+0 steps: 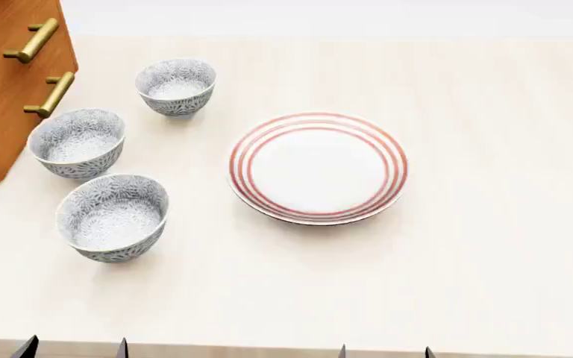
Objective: Open the top drawer of the cabinet.
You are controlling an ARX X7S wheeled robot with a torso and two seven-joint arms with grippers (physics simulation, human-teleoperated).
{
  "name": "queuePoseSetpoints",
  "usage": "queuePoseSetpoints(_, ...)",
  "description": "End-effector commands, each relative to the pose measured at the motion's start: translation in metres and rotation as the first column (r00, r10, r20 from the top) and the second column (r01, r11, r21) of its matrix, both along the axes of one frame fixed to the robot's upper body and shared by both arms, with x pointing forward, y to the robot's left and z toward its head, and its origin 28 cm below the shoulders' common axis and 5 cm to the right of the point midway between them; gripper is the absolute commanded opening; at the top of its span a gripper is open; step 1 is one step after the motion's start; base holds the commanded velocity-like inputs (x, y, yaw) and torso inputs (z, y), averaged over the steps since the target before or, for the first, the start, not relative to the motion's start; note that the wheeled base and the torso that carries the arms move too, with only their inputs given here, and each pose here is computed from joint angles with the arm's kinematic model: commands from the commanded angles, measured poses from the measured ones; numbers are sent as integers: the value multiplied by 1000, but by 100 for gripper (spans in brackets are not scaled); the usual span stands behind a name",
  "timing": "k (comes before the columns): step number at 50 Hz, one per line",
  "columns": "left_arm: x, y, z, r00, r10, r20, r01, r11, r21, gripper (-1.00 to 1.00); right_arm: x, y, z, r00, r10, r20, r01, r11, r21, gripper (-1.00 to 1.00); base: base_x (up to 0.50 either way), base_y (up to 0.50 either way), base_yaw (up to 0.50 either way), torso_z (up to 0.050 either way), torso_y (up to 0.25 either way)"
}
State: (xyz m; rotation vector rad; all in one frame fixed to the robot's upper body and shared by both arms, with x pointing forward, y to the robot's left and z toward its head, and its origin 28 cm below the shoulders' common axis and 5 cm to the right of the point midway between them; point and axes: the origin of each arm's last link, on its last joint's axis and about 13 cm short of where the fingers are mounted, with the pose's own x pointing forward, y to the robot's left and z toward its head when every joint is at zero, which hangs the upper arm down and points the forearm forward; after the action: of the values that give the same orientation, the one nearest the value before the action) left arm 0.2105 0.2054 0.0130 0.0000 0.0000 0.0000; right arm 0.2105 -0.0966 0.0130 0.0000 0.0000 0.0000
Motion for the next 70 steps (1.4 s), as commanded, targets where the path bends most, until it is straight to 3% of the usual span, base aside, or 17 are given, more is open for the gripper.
queuePoseSetpoints(1,0,0,-1,1000,0,-8,0,1000,-1,100,2,1,-3,999,-24,-24,23,999,-36,100,0,0,0,0,0)
queuePoseSetpoints(4,0,0,0,1000,4,0,-4,1000,-7,100,1,1,-1,999,-39,-8,39,997,-68,100,0,0,0,0,0)
queuePoseSetpoints(7,0,1,0,1000,7,5,-7,1000,-12,100,1,2,-3,1000,20,-4,-20,998,-62,100,0,0,0,0,0)
queuePoseSetpoints(14,0,1,0,1000,8,0,-8,1000,-18,100,1,3,-3,1000,31,-6,-31,998,-54,100,0,0,0,0,0)
queuePoseSetpoints(15,-2,1,-11,999,8,-45,-9,1000,-14,100,18,50,2,983,171,60,-180,964,196,100,0,0,0,0,0)
queuePoseSetpoints(16,0,1,1,1000,0,1,0,1000,-27,100,-10,62,-1,973,229,-4,-223,951,213,100,0,0,0,0,0)
queuePoseSetpoints(17,0,1,2,1000,16,5,-16,1000,-10,100,-3,29,0,990,143,10,-144,987,66,100,0,0,0,0,0)
queuePoseSetpoints(18,1,0,3,1000,20,10,-20,1000,-1,100,0,2,2,1000,25,17,-24,999,-47,100,0,0,0,0,0)
queuePoseSetpoints(22,1,-1,8,998,32,47,-33,999,27,100,2,-1,10,1000,14,23,-14,1000,-11,100,0,0,0,0,0)
queuePoseSetpoints(28,0,-1,39,981,33,193,-48,996,74,100,1,-7,46,987,-13,159,8,999,35,100,171,0,0,0,0)
queuePoseSetpoints(39,-4,1,79,958,1,286,-13,999,41,100,-3,-10,99,949,-14,315,16,1000,-4,100,500,0,0,0,0)
queuePoseSetpoints(70,-8,4,75,950,53,307,-61,998,16,100,-9,-15,95,924,-94,370,98,995,8,100,500,0,0,0,0)
